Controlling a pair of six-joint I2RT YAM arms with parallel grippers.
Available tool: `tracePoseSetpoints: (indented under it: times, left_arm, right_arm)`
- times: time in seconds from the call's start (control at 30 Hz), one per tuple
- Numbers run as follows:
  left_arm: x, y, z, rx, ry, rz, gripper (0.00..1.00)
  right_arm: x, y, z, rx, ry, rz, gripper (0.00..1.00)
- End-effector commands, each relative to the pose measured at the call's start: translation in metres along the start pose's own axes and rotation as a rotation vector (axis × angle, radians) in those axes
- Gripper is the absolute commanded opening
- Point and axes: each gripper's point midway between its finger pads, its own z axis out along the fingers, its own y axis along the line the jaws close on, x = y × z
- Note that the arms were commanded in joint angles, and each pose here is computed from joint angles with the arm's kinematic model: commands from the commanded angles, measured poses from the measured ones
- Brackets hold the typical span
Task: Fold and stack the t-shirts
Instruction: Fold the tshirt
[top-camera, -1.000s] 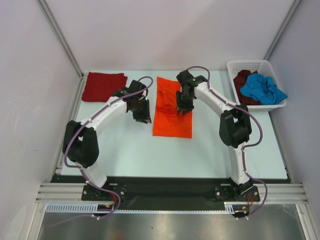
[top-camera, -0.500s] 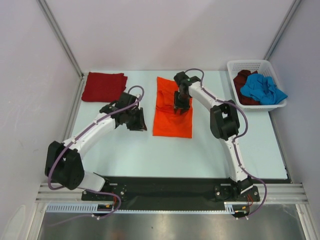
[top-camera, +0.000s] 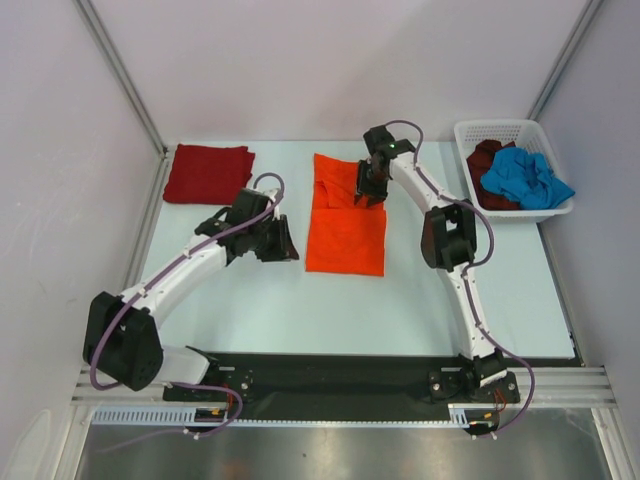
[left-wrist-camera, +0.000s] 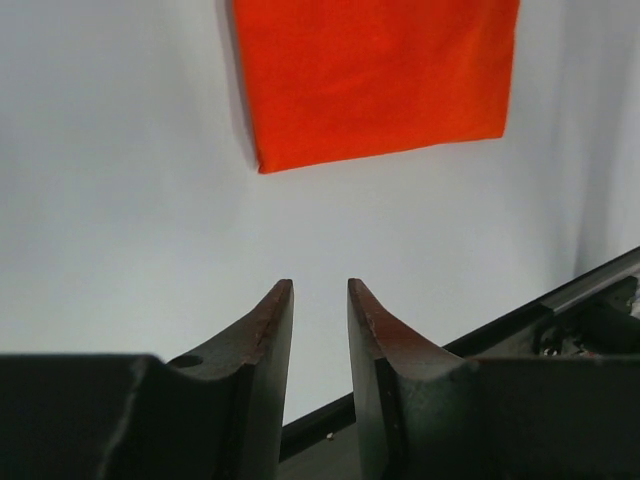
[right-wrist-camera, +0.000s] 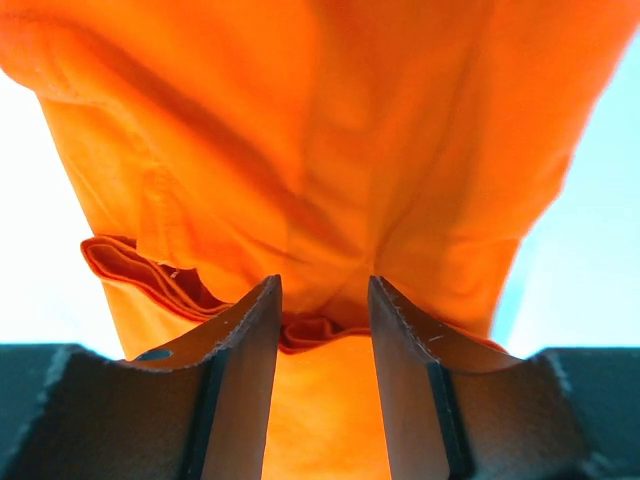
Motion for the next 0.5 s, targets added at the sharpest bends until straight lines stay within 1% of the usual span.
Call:
tracePoseSetpoints:
  times: [0.0, 0.07, 0.17, 0.2, 0.23, 0.27, 0.3, 0.33, 0.37, 0.43, 0.47]
  left_arm:
    - [-0.026, -0.029, 0.008, 0.118, -0.056, -0.011, 0.35]
    - [-0.026, -0.033, 0.016, 0.134, -0.025, -0.004, 0.36]
    - [-0.028, -0.035, 0.030, 0.155, 0.005, 0.023, 0.38]
    - [-0.031, -0.038, 0.033, 0.168, 0.009, 0.042, 0.36]
    - [-0.025, -0.038, 0.043, 0.185, 0.055, 0.041, 0.34]
    - [-0.024, -0.040, 0.047, 0.198, 0.071, 0.046, 0.32]
    - [-0.028, -0.044, 0.050, 0.209, 0.077, 0.051, 0.28]
    - [-0.025, -0.041, 0.057, 0.200, 0.105, 0.046, 0.27]
    - [-0.028, -0.040, 0.060, 0.190, 0.105, 0.043, 0.27]
    - [-0.035, -0.042, 0.064, 0.195, 0.087, 0.047, 0.26]
    - [-0.033, -0.042, 0.069, 0.200, 0.103, 0.042, 0.26]
  right_arm:
    - [-0.018, 0.004, -0.042, -0.015, -0.061, -0.030, 0.47]
    - [-0.018, 0.001, -0.065, 0.005, -0.086, -0.046, 0.47]
    - [-0.009, 0.003, -0.091, -0.009, -0.078, -0.060, 0.47]
    - [-0.002, 0.001, -0.095, -0.007, -0.057, -0.059, 0.45]
    - [0.004, 0.001, -0.099, -0.011, -0.044, -0.061, 0.45]
    - [0.010, 0.002, -0.104, -0.021, -0.036, -0.067, 0.44]
    - [0.025, 0.001, -0.108, -0.032, -0.004, -0.074, 0.42]
    - [0.031, 0.001, -0.113, -0.040, -0.001, -0.082, 0.40]
    - [0.042, -0.001, -0.113, -0.048, 0.016, -0.085, 0.38]
    - [0.066, -0.007, -0.113, -0.067, 0.030, -0.093, 0.30]
    - [0.076, -0.006, -0.112, -0.102, 0.042, -0.092, 0.28]
